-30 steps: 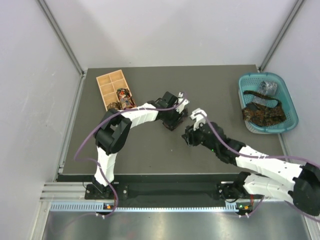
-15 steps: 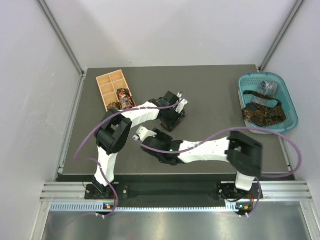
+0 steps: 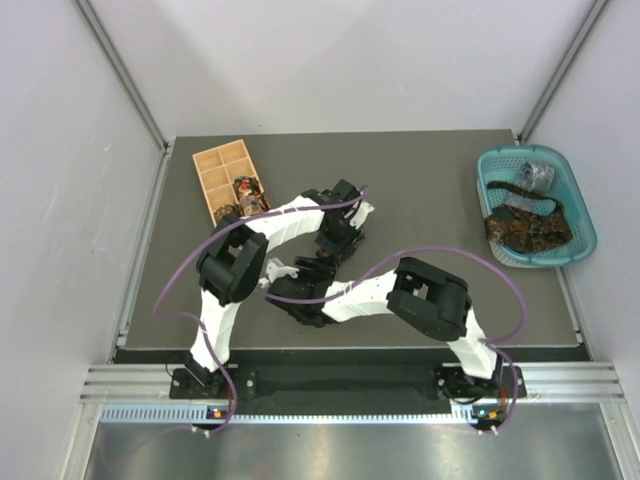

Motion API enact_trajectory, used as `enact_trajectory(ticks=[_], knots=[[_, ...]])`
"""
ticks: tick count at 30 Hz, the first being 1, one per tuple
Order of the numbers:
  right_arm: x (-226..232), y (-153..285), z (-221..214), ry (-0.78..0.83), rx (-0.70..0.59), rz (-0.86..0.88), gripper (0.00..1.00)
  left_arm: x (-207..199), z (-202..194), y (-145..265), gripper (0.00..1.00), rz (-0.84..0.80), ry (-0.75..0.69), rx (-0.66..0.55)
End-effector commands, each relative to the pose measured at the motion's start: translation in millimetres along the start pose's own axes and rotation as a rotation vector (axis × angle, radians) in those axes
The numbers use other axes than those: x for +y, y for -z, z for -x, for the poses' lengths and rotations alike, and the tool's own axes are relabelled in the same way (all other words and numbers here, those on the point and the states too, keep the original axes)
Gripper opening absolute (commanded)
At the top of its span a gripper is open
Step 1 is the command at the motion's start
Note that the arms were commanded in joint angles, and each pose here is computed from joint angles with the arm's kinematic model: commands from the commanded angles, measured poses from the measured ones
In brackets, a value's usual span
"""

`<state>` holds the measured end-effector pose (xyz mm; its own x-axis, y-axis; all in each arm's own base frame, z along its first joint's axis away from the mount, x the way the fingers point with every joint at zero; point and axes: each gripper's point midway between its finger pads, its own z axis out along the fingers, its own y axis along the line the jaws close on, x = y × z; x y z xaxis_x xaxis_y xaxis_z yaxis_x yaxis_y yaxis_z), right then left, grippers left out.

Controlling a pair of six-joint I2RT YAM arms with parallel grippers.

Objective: Roll the ties
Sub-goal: Roll the tie

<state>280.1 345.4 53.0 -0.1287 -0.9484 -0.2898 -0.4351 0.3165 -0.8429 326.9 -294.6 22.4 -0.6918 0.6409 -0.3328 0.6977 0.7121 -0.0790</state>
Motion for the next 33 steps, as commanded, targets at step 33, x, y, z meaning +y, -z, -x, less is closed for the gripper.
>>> enact_trajectory(ticks=[33], knots=[[-11.1,-72.4,-100.0,0.178,0.456,-0.045,0.30,-11.5,-99.7,22.0,0.30,-0.043,0.064,0.515]])
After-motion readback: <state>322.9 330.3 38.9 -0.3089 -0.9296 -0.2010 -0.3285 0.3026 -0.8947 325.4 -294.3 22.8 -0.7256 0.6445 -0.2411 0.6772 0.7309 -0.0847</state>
